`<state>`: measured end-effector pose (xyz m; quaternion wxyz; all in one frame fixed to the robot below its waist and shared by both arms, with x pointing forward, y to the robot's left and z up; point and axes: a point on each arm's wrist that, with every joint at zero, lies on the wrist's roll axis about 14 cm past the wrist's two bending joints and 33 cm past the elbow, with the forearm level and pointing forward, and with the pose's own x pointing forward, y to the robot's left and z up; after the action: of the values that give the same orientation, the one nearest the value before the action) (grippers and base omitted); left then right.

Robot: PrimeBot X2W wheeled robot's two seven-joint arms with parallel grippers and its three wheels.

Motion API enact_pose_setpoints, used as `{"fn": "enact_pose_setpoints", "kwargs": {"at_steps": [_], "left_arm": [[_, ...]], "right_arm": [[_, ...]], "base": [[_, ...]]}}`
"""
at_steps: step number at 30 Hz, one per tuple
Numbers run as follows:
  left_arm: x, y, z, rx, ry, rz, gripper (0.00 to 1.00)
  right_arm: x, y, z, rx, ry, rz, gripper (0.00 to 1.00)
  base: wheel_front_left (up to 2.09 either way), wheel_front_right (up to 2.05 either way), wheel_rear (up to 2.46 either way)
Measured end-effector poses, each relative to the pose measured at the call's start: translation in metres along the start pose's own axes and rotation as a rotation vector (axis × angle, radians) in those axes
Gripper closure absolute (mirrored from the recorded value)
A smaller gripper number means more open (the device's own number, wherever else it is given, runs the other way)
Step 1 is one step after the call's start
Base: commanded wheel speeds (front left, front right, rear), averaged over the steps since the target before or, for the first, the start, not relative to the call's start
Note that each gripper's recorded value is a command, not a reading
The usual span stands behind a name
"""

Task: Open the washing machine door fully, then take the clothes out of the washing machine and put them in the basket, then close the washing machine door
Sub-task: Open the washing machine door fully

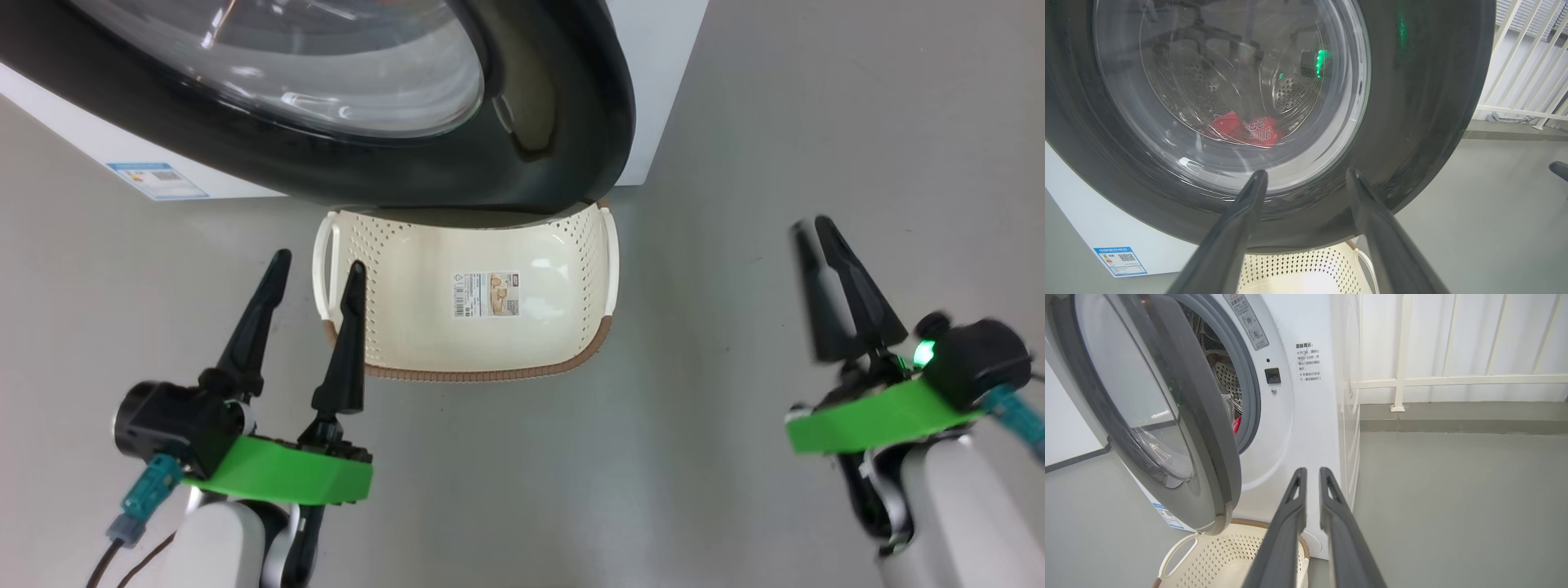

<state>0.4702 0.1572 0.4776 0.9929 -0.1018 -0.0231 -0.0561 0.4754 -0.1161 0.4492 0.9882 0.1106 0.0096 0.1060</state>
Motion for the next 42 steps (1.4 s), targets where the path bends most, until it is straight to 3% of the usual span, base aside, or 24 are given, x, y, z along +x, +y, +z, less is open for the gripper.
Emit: {"fn": "enact_pose_setpoints", "kwargs": {"at_steps": [4,11,18,27,35,42], "left_arm": [[0.0,0.001,0.0,0.001,-0.001,0.002,0.0],[-0.001,0.002,0.0,0.003,0.002,0.004,0.0],[-0.005,0.005,0.002,0.009,0.002,0.014,0.0],[-0.009,0.008,0.001,0.016,0.011,0.021,0.0],[-0.013,0.009,0.001,0.021,0.017,0.024,0.0],[-0.017,0.011,0.002,0.027,0.021,0.031,0.0]], "right_arm": [[0.01,-0.012,0.012,0.086,-0.045,-0.044,1.0],[0.037,-0.027,0.031,0.508,-0.147,-0.122,1.0],[0.075,0.021,0.031,0.938,-0.11,-0.034,1.0],[0.113,0.062,0.047,1.267,0.067,0.137,1.0],[0.128,0.1,0.053,1.401,0.349,0.354,1.0],[0.122,0.13,0.052,1.341,0.581,0.53,1.0]], "base": [[0.0,0.0,0.0],[0.0,0.0,0.0],[0.0,0.0,0.0],[0.0,0.0,0.0],[0.0,0.0,0.0],[0.0,0.0,0.0]]}}
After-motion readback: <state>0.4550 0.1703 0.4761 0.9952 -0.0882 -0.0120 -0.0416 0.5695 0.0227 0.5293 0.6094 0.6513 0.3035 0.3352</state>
